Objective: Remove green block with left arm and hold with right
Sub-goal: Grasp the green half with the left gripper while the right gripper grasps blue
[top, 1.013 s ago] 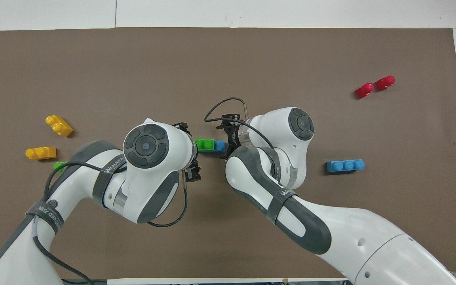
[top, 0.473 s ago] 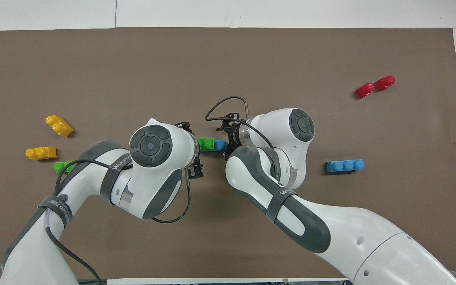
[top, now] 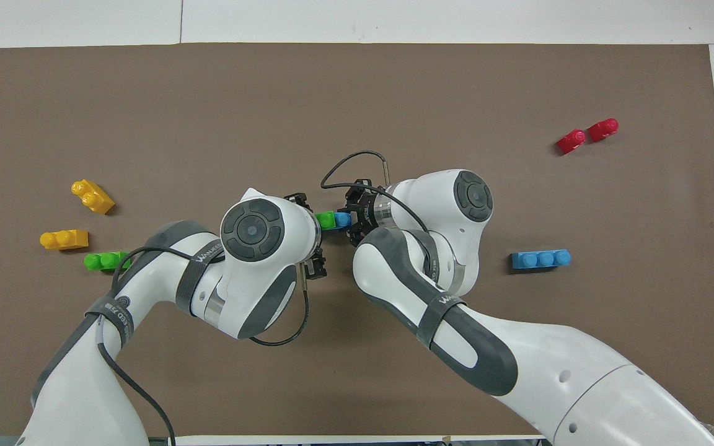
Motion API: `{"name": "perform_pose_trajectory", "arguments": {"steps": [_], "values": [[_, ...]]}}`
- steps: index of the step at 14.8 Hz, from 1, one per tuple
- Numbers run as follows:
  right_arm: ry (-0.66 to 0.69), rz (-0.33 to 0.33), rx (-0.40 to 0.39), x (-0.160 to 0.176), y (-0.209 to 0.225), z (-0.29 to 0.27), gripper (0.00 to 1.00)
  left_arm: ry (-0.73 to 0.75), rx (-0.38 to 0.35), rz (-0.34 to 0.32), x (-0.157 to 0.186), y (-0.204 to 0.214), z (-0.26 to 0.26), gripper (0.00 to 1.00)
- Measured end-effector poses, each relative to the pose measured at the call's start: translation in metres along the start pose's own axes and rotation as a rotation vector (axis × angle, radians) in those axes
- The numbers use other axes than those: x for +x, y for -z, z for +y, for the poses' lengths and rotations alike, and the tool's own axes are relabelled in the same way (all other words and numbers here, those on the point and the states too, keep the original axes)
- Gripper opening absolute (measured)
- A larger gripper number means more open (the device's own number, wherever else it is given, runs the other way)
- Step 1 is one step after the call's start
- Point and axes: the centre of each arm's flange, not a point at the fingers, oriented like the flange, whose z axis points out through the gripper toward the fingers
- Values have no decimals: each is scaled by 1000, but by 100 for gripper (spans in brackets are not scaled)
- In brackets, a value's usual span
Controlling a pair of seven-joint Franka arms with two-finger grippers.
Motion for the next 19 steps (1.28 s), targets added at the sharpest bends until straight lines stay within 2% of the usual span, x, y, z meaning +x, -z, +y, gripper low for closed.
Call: {"name": "perform_pose_trajectory", "arguments": {"steps": [6, 7, 8, 12, 13, 17, 18, 19], "values": [[-32, -19, 16, -1, -3, 1, 34, 7, -7, -7, -3, 3, 1, 100], [-32, -19, 18, -1, -3, 2, 34, 9, -11, -10, -3, 4, 2, 93], [-33, -20, 19, -1, -3, 2, 34, 10, -11, -11, -3, 5, 3, 90], [-32, -19, 20, -1, -3, 2, 34, 4, -12, -12, -6, 5, 0, 90], [-29, -19, 20, -1, -3, 2, 34, 4, -16, -16, -7, 6, 1, 85], [-16, -18, 20, -1, -3, 3, 34, 14, -44, -32, -6, 16, 13, 43], [-13, -18, 20, -2, -3, 3, 34, 12, -47, -35, -6, 17, 14, 37], [-13, -18, 20, -2, -3, 3, 34, 7, -49, -33, -6, 17, 14, 37]]}}
